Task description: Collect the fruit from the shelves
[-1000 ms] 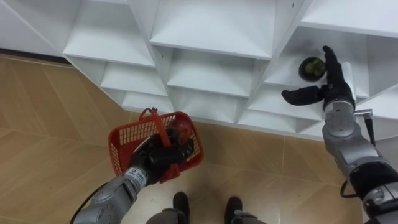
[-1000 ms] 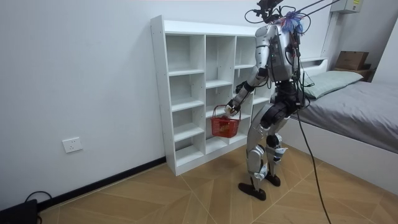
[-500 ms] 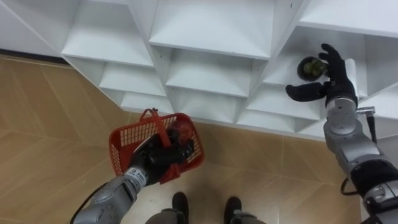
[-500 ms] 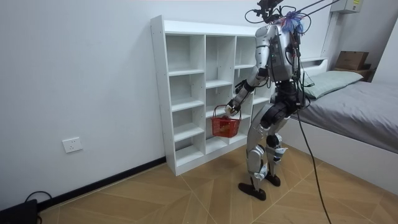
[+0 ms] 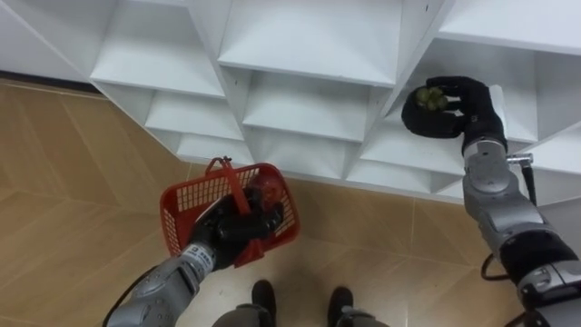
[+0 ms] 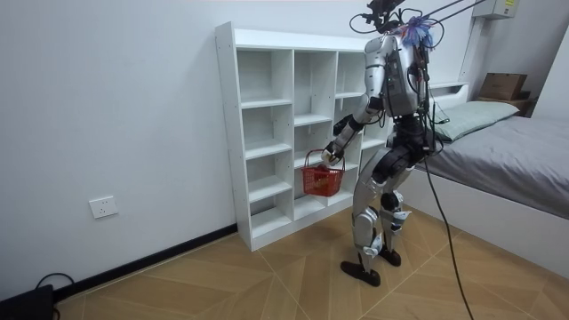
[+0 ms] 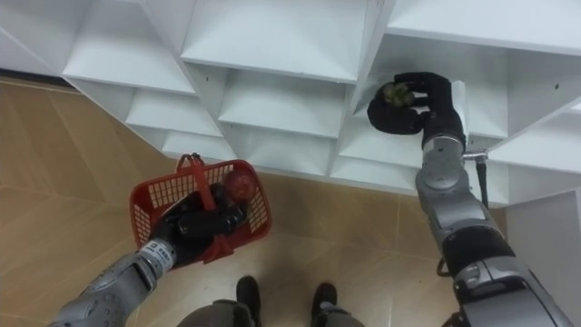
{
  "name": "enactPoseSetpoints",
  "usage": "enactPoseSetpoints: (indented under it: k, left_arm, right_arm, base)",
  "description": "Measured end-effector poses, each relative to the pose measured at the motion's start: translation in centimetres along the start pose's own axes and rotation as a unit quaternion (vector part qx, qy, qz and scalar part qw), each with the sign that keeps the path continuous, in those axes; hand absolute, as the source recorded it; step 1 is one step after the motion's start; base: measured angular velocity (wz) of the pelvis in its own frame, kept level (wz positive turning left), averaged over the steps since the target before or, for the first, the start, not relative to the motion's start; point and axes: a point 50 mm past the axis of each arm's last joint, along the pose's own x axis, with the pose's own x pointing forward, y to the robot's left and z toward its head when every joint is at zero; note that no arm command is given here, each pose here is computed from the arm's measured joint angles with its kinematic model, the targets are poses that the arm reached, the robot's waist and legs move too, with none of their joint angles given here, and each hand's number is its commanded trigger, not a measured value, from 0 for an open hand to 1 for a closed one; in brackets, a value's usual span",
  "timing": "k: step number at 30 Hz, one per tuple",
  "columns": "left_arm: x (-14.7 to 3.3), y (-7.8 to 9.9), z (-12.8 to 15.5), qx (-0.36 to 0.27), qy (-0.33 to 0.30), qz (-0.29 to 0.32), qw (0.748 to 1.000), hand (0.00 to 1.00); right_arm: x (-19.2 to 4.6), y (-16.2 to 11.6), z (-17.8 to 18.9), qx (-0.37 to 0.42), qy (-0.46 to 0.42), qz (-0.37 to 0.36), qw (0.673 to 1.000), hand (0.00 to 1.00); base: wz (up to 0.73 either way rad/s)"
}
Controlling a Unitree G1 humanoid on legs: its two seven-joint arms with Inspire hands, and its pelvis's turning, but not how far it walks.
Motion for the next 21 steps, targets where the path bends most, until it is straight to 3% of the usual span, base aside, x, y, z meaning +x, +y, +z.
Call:
enactPoseSetpoints:
  k: [21]
  left_arm:
    - [0.00, -0.02, -0.01, 0.000, -0.001, -0.001, 1.000, 1.00]
  right_arm:
    - [-0.01, 0.04, 0.01, 0.075, 0.006, 0.016, 0.997, 1.00]
  base:
    - [0.00]
